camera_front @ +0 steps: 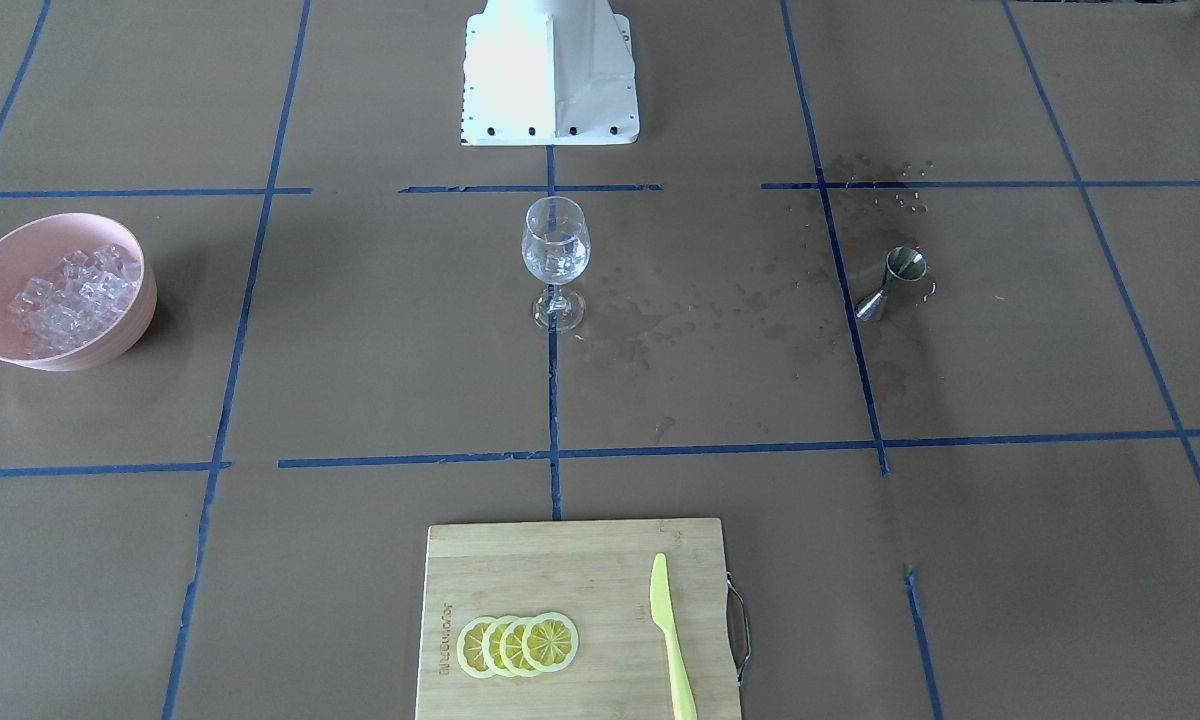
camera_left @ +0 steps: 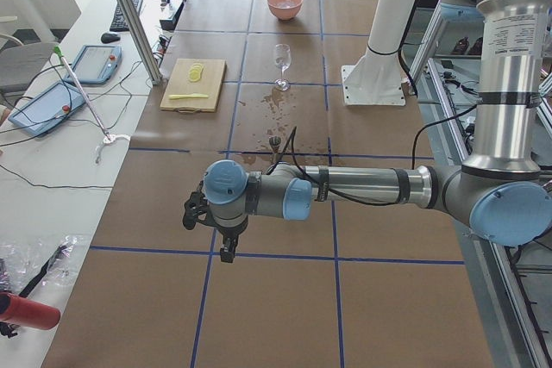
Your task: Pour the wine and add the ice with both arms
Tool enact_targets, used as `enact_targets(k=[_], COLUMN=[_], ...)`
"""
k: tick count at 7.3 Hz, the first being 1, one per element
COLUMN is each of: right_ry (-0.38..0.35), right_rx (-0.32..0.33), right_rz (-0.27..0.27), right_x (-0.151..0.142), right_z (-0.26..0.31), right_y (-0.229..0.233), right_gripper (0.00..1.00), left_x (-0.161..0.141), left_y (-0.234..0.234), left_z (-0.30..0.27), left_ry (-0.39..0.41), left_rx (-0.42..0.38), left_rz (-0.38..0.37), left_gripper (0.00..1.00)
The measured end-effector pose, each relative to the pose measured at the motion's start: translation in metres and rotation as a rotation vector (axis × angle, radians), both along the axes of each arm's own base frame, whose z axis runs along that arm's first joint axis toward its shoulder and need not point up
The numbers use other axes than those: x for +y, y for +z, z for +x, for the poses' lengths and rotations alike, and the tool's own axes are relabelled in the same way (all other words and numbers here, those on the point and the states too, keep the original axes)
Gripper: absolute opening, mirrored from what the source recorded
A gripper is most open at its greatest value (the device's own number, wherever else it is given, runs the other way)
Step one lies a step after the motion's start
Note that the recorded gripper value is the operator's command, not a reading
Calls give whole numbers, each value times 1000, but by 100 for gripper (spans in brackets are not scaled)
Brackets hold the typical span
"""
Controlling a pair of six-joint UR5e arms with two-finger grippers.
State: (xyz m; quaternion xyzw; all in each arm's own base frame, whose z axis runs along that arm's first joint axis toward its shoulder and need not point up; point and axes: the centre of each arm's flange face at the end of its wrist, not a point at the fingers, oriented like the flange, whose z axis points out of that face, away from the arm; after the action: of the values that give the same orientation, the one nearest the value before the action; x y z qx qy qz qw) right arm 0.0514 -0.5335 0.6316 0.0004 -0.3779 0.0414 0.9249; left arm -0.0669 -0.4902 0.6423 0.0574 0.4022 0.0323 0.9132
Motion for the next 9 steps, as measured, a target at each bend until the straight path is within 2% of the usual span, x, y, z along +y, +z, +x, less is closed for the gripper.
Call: enact_targets(k=[9], right_ry=[5], right_rx=[6], right_rz=[0], right_x=[-3], right_z=[0], right_y=[-5], right_gripper=[100], left_x=[4], left_y=[6], left_z=[0], left_ry=[-12], left_rx=[2], left_rz=[-21], left_gripper=[100])
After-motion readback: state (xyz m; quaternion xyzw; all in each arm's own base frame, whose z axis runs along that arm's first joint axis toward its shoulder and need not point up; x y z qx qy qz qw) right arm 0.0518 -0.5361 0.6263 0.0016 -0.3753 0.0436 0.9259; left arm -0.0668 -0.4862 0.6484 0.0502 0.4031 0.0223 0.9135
